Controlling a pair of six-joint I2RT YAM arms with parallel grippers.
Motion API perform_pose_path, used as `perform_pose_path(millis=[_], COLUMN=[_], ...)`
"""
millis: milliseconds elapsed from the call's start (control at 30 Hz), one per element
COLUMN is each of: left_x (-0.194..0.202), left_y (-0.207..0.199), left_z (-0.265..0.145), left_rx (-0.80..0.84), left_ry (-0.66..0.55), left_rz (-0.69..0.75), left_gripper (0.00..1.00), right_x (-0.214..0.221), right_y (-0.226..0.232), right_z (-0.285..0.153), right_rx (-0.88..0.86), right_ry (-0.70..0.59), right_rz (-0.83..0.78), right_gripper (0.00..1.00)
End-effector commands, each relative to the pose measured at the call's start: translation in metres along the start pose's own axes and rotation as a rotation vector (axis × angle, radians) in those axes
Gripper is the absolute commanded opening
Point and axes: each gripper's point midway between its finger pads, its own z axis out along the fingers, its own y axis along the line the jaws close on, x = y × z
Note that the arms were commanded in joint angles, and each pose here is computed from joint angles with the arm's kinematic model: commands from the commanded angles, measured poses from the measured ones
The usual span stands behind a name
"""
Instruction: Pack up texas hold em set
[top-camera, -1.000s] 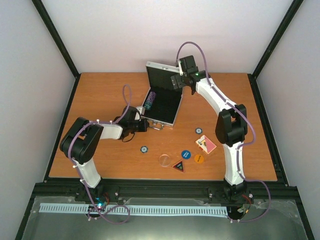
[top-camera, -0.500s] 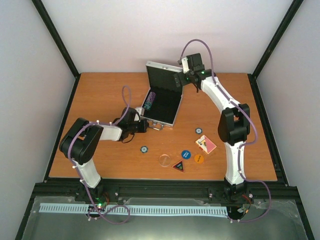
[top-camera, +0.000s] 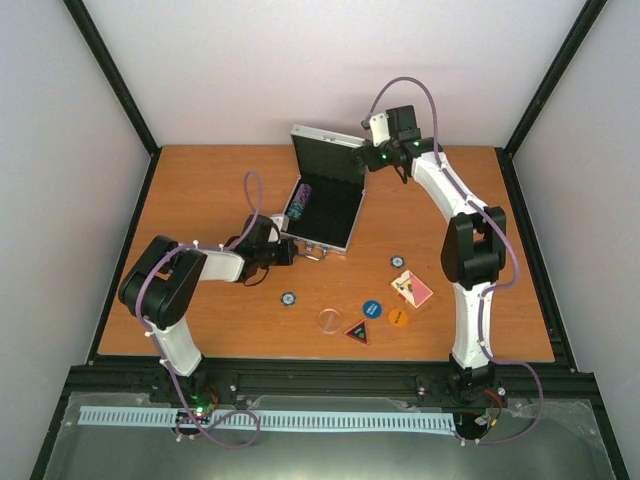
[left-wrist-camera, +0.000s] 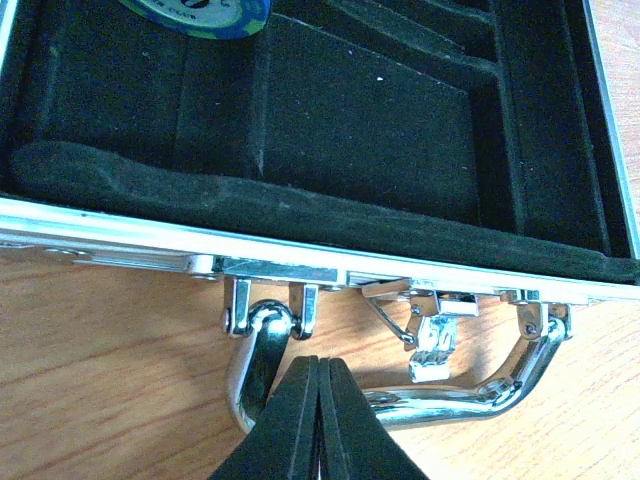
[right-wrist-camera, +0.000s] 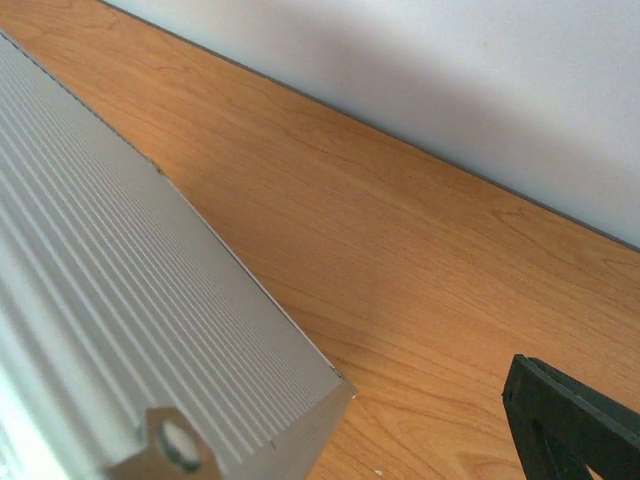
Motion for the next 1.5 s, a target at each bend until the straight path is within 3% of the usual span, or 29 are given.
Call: perform_pose_path(millis=[0,433,700,1067,1267,1400,1467], left_x=[0.069,0.068,0.064,0.002,-0.005,-0.017,-0.029], left_y=[0.040,0.038,0.036,-0.001,-0.011,-0.021,-0.029], left_z=[0.002,0.005,0.003,-0.026,-0.040,-0.063,-0.080], left_rx=[-0.141,-0.127,-0.122,-0.076,-0.057,-0.058,-0.059], left_ry=[0.222,0.225,0.221,0.105,0.085,0.055,0.025], left_rz=[-0.039,-0.040,-0.033,0.035,0.042,0.064,0.085], left_gripper=[0.01,0.01,0.01,0.05,0.05,0.15,0.33], right_x=[-0.009,0.010,0.025,0.035,0.053,0.079,0.098], right_y=[0.014,0.019,0.014,0.015,0.018,0.019,0.018], right_z=[-0.025,-0.048,-0.071,-0.118,-0.130,-0.126,-0.124], right_rx=[-0.092,-0.076,-0.005,0.067,0.073,0.096,0.118], right_ry=[-0.024,-0.005,0.009,-0.054,-0.052,0.041,0.107], right_rz=[-0.041,-0.068,0.003,0.118,0.203,0.271,0.308], right_gripper=[1.00,1.00,1.00,1.00,0.99,0.97,0.96])
